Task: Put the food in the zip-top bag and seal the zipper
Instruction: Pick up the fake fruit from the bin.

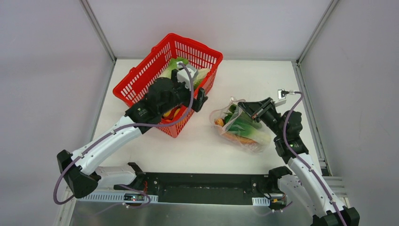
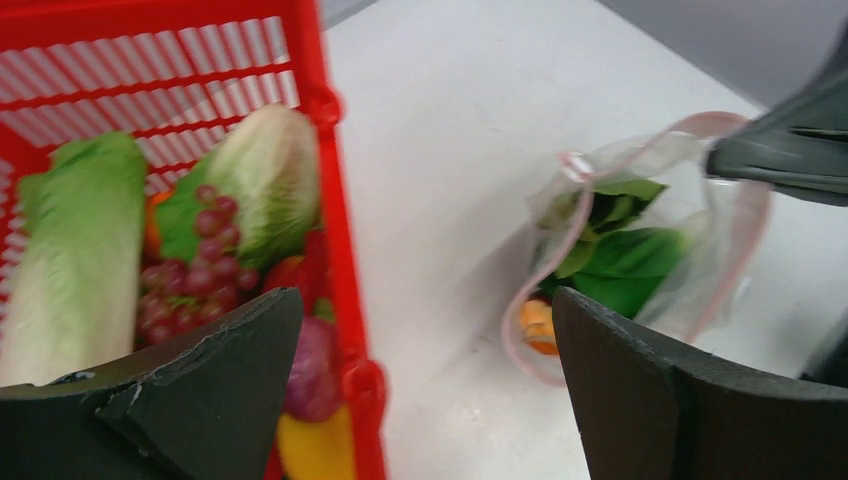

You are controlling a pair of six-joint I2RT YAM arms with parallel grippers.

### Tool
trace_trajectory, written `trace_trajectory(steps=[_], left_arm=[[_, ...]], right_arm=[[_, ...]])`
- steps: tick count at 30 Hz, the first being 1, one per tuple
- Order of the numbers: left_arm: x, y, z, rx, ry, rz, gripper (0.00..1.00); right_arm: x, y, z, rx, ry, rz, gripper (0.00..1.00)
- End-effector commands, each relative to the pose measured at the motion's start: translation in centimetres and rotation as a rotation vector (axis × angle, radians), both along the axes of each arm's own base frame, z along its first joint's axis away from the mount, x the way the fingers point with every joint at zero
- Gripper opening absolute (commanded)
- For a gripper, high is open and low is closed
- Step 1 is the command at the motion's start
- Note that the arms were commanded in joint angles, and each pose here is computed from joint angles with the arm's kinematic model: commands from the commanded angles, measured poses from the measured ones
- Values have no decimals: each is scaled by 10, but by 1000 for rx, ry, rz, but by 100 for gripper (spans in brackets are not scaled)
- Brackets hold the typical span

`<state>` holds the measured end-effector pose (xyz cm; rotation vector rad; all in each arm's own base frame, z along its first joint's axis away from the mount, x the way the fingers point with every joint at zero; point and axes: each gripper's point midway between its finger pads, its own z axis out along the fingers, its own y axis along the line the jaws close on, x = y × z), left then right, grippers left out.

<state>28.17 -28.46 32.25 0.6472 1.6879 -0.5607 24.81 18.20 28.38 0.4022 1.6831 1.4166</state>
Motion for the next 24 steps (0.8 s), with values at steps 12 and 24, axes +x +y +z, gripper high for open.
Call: trace_trajectory(steps=[12, 24], left_arm=[[64, 125, -51, 126, 308, 476, 99], [119, 131, -156, 180, 573, 523, 93]], right_arm=[[-6, -4, 32, 3, -130, -9, 0], [-10, -5, 33, 3, -132, -8, 0]])
